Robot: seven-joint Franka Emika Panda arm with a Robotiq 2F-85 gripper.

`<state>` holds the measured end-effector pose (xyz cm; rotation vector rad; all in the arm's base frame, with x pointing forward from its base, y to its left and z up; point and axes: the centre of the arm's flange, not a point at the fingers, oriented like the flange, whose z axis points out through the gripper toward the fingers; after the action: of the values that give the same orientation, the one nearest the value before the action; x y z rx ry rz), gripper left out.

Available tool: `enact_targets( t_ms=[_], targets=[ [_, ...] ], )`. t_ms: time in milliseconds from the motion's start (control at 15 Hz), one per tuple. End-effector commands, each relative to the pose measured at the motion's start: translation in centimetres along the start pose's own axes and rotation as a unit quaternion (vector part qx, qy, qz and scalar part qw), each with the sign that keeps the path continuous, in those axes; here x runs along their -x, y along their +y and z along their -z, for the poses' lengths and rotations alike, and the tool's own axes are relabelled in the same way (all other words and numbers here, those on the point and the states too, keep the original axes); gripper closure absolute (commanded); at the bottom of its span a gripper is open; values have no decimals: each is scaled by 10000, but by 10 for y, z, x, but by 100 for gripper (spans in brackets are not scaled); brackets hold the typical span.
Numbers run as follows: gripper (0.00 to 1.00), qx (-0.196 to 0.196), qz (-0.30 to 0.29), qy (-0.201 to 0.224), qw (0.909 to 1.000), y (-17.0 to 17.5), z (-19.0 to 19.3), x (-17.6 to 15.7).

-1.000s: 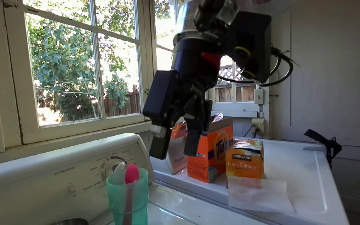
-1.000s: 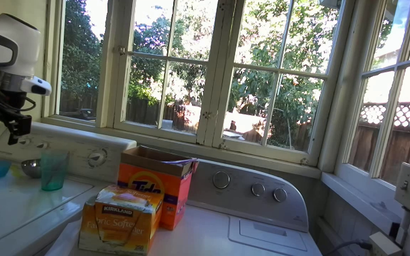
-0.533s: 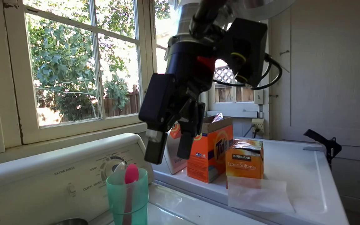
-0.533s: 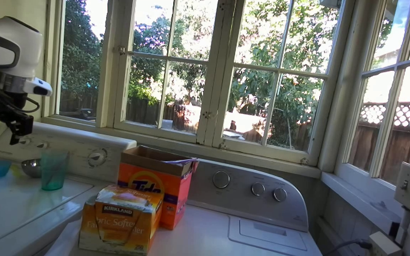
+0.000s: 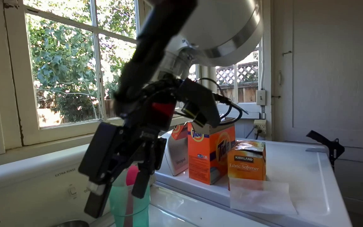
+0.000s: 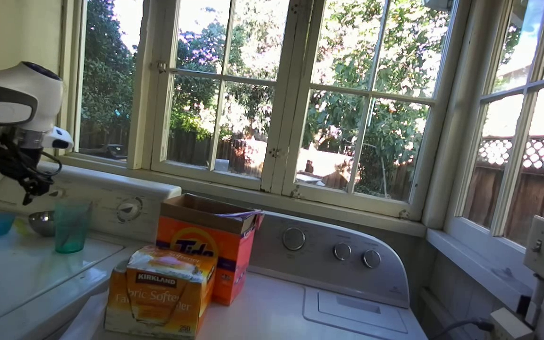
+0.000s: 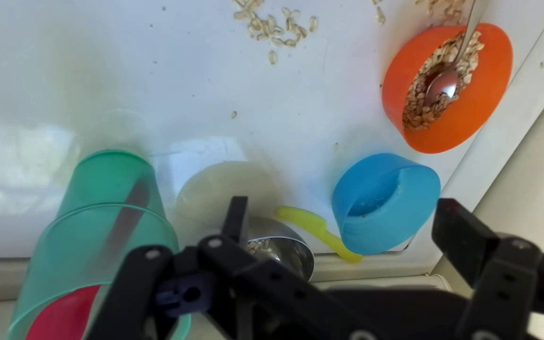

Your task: Move the silver bowl and blue cup to the washing machine on the right

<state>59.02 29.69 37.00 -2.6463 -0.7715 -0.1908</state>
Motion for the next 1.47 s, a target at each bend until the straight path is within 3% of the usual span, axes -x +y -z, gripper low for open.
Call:
enact_targets(
  t_ms=[0, 200, 400, 867, 1267, 1333, 1400],
  targets=[
    [0, -185, -11, 58, 9998, -2, -33, -36],
    [0, -303, 429, 132, 9985, -2, -46, -49],
    [0, -238, 1299, -51, 9912, -4, -57, -63],
    [0, -198, 2859, -368, 9573, -4, -85, -88],
    [0, 17, 3470, -633, 9357, -10, -100, -107],
    [0, -1, 3492, -724, 9342, -12, -104, -109],
    [0, -35, 3327, -532, 9415, -12, -93, -88]
  ],
)
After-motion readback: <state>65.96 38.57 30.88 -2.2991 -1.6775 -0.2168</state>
